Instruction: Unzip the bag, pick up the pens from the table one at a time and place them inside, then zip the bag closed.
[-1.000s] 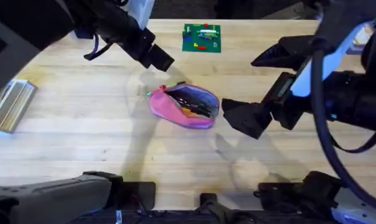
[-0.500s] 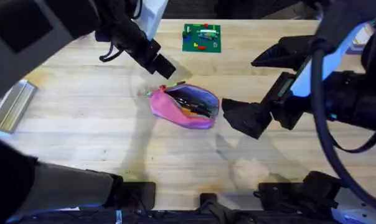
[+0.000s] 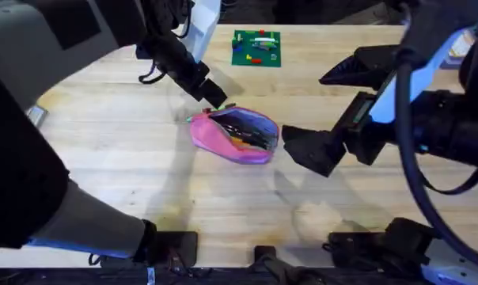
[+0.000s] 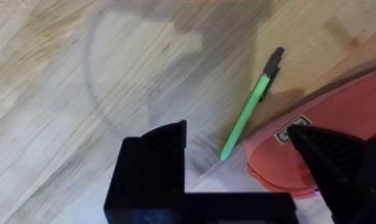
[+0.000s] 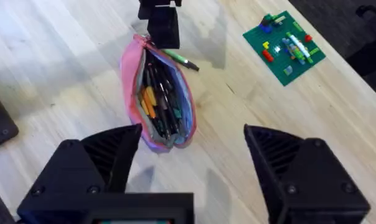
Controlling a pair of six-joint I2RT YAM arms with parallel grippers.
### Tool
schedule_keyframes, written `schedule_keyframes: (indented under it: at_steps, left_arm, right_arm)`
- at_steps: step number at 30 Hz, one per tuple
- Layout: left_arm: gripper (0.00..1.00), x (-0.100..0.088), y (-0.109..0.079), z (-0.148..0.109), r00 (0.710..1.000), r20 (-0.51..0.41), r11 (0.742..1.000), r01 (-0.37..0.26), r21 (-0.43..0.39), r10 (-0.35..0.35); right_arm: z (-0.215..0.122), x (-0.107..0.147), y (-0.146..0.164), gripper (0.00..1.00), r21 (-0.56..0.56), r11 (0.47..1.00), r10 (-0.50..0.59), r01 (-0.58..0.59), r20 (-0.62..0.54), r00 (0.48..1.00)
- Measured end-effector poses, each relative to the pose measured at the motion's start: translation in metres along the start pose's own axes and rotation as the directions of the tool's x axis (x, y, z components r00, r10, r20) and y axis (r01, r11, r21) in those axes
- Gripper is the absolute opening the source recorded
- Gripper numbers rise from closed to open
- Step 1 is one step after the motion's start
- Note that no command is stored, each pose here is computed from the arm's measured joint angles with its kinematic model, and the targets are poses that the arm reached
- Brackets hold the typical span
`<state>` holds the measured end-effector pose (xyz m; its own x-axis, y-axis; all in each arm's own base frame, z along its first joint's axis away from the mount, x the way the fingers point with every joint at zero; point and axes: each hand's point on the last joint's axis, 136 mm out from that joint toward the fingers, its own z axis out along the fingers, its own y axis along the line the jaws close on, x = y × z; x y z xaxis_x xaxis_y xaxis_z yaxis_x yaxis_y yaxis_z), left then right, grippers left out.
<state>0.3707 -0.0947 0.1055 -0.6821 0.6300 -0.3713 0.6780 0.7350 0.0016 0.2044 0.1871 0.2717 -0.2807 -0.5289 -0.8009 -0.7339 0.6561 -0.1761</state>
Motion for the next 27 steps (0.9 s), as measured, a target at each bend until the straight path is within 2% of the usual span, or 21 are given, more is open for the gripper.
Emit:
schedule_keyframes:
  at_steps: [8, 17, 27]
  left_arm:
    - [0.993, -0.005, -0.009, 0.001, 1.0, 0.029, 0.999, 0.0, 0.051, -0.001]
    - [0.993, -0.006, -0.01, 0.001, 0.999, 0.032, 0.998, 0.0, 0.06, -0.002]
    - [0.993, 0.007, -0.012, 0.034, 0.999, -0.04, 0.993, 0.028, 0.119, -0.023]
  right_arm:
    - [0.0, 0.0, 0.0, 0.998, 0.0, 1.0, 0.0, 0.0, 0.0, 1.0]
    - [0.0, 0.0, 0.0, 0.998, 0.0, 1.0, 0.0, 0.0, 0.0, 1.0]
    - [0.0, 0.0, 0.0, 0.998, 0.0, 1.0, 0.0, 0.0, 0.0, 1.0]
